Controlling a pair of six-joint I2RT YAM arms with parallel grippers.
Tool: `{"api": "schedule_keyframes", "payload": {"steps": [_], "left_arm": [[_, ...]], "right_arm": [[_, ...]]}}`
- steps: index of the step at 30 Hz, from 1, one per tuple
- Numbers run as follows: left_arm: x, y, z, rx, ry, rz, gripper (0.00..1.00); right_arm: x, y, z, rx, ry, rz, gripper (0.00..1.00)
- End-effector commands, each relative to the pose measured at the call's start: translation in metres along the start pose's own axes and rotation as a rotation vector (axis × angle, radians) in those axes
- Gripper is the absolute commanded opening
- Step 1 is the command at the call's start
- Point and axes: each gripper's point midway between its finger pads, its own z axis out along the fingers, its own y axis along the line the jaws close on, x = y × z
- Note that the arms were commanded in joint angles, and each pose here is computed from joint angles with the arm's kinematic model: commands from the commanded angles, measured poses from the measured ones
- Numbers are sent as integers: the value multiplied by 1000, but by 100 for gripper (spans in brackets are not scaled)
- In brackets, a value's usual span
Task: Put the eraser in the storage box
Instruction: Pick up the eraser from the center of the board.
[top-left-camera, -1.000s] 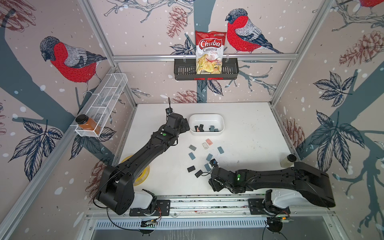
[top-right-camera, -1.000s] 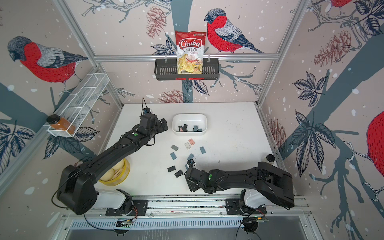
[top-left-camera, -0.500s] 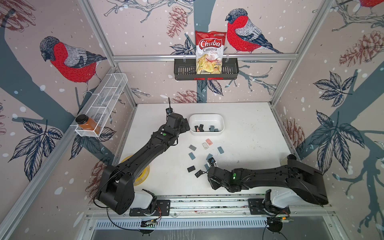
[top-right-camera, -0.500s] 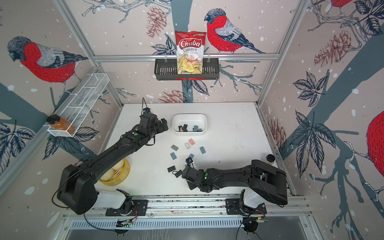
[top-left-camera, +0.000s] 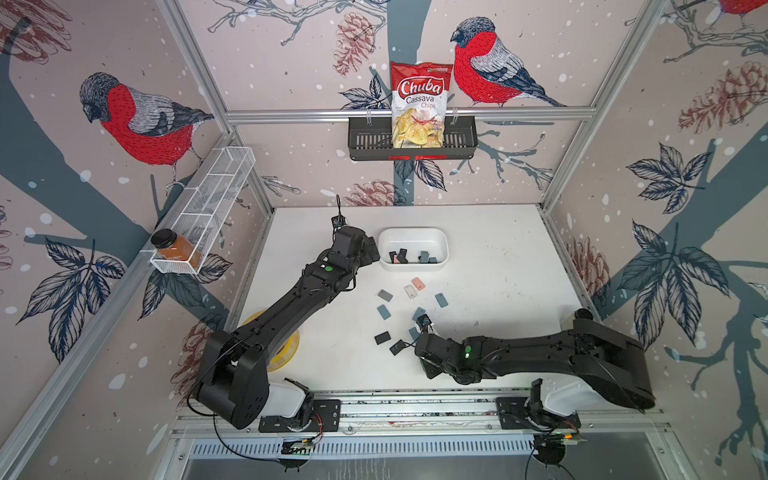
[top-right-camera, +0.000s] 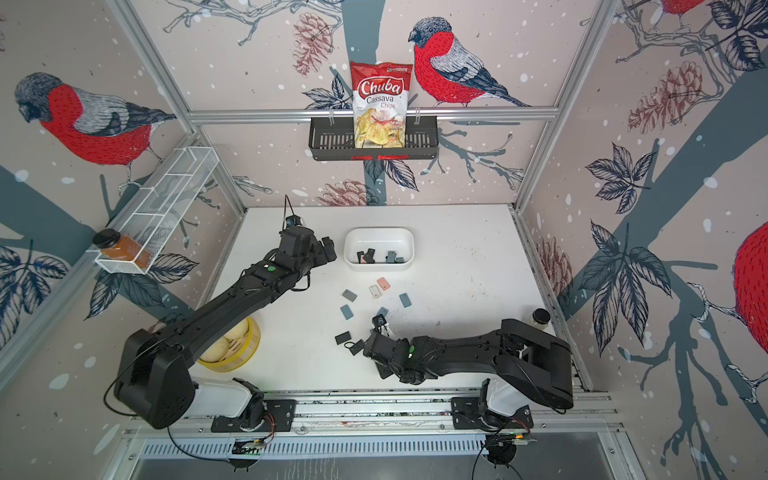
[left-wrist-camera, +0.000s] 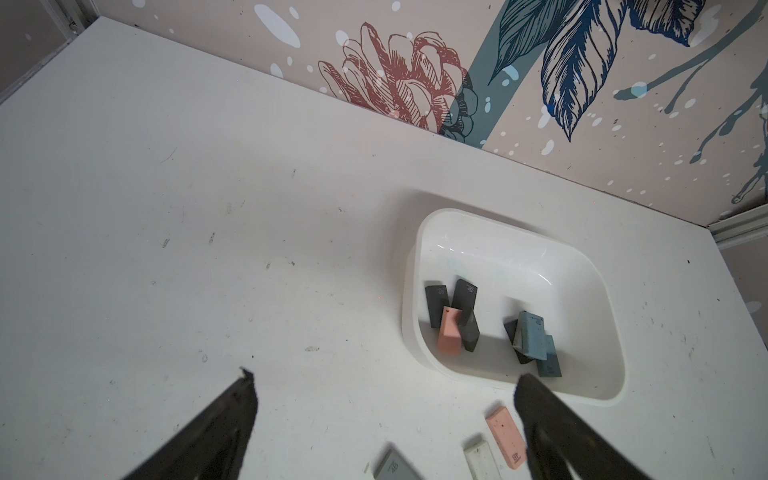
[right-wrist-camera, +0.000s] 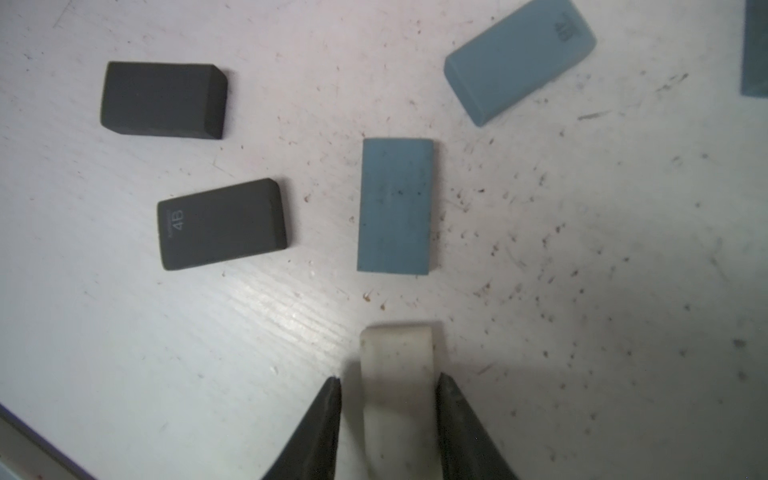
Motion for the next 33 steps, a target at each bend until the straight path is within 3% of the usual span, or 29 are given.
{"api": "schedule_keyframes", "payload": {"steps": [1,16,33], "left_arm": [[-6,-3,1,13,-20,2,97],[0,-4,7,10,4,9,97],[5,-3,12,1,22,12,97]], "right_arm": [[25,-6,1,12,111,7,38],[18,-10,-1,40,95,5,27],[-7,-15,-14,45,37,35,26]]}}
